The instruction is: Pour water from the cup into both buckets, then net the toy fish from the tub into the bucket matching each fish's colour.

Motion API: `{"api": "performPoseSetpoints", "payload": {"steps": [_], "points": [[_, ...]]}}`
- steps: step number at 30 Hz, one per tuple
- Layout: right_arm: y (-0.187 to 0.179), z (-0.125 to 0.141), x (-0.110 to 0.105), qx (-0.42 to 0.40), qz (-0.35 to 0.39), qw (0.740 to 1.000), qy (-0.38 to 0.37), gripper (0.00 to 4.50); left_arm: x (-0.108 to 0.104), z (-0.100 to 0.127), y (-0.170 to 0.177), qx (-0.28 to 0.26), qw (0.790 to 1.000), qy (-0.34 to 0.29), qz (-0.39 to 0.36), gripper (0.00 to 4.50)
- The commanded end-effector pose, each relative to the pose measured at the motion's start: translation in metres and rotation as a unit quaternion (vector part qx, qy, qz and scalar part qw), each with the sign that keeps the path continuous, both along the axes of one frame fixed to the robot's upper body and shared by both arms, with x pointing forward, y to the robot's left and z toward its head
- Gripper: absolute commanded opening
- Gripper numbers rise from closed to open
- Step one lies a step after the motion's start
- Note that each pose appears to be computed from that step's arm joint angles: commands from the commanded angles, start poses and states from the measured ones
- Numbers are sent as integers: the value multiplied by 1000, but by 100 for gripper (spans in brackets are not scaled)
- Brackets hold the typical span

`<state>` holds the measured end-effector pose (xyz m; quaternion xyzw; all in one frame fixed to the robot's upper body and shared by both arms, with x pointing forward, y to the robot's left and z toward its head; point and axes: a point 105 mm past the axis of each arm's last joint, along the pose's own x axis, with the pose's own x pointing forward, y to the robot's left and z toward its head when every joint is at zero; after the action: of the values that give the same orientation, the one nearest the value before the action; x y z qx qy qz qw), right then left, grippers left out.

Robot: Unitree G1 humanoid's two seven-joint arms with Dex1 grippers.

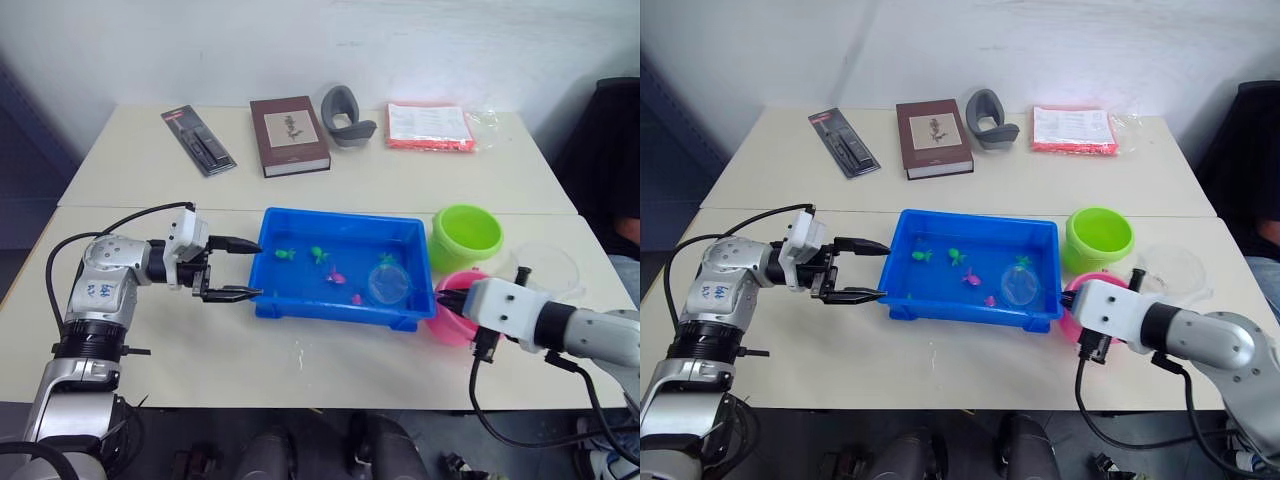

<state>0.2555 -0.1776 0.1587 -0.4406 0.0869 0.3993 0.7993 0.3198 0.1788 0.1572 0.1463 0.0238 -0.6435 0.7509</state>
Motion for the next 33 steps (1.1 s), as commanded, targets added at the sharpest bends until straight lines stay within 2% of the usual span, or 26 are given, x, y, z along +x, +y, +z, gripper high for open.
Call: {"api": "performPoseSetpoints", "payload": {"steps": [1, 4, 9, 14, 20, 27, 33], "points": [[8, -1, 9, -21, 15, 1000, 13, 0, -6, 9, -3, -2, 1000, -21, -8, 447], [16, -7, 13, -45, 39, 998, 36, 0, -8, 8, -3, -3, 1000, -20, -6, 447], [35, -5, 24, 1, 47, 998, 52, 0, -9, 7, -3, -3, 1000, -20, 1, 447], [44, -1, 19, 92, 33, 988, 117, 0, -11, 7, 0, -2, 1000, -22, 8, 447], [34, 13, 12, 148, 10, 978, 146, 0, -12, 7, 1, 0, 1000, -24, 12, 447], [8, 28, 4, 237, -24, 962, 134, 0, -9, 8, -6, -5, 1000, -28, 2, 447], [-27, 40, -16, 265, -73, 960, 54, 0, -8, 15, -23, -27, 999, -33, -28, 447]]}}
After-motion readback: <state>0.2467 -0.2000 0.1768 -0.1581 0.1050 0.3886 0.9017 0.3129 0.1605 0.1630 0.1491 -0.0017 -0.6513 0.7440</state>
